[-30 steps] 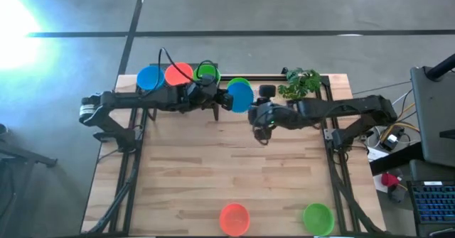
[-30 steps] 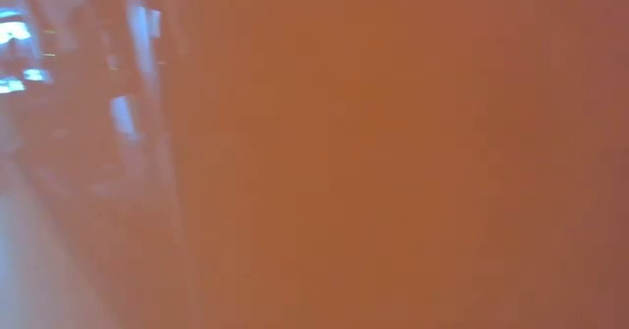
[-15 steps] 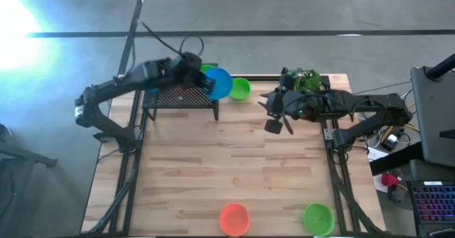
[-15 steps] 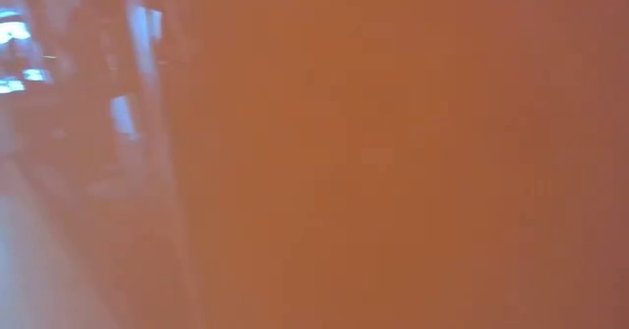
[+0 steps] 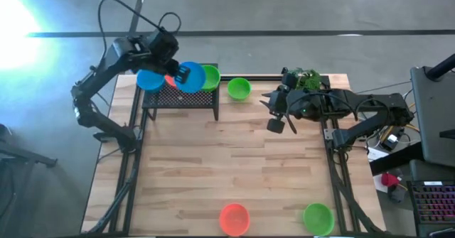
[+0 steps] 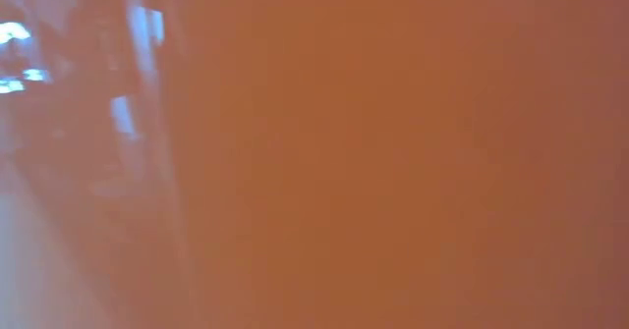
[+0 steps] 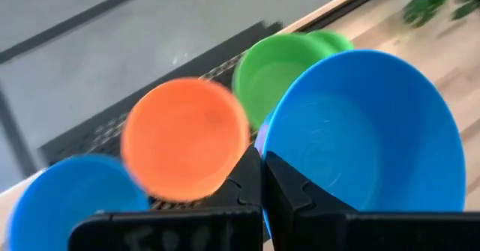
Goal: Pick & Place Mini bowls
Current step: Stack the blue bowl on top of the blue bowl on the shelf
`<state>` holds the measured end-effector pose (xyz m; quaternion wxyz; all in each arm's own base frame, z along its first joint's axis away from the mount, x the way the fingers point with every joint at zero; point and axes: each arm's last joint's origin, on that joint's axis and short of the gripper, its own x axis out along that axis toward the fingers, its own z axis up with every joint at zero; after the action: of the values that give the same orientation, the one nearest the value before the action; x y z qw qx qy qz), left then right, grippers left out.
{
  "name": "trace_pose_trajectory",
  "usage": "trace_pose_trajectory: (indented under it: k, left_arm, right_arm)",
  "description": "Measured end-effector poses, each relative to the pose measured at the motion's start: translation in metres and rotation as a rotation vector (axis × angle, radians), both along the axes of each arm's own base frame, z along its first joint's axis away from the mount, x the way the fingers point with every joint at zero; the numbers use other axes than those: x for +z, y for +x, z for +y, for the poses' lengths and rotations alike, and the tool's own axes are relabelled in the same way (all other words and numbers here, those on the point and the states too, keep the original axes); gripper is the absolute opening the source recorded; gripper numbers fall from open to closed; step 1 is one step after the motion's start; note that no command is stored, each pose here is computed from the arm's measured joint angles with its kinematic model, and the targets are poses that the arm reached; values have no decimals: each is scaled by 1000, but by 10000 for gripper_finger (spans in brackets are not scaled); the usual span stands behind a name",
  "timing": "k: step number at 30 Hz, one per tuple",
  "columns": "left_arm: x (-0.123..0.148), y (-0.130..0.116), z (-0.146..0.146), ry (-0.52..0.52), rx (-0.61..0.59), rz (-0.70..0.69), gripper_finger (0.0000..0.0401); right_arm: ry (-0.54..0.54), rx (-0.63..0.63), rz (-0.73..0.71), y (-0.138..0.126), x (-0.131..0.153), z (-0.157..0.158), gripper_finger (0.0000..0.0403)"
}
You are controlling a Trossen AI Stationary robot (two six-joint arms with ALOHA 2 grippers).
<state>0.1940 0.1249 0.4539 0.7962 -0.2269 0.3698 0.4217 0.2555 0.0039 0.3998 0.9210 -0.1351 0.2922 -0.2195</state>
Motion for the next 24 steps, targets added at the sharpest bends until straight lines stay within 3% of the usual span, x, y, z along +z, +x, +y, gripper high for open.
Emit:
trace_pose_trajectory:
  k: [7,15,24]
  left_arm:
    - [10,-26,1,-30,26,97,0]
    - [17,-52,14,-26,61,71,0]
    - [17,-61,21,12,-198,145,0]
  right_arm:
    - [-1,0,0,0,0,0,84]
    - [-1,0,1,0,0,0,88]
    - [-1,0,2,0,0,0,74]
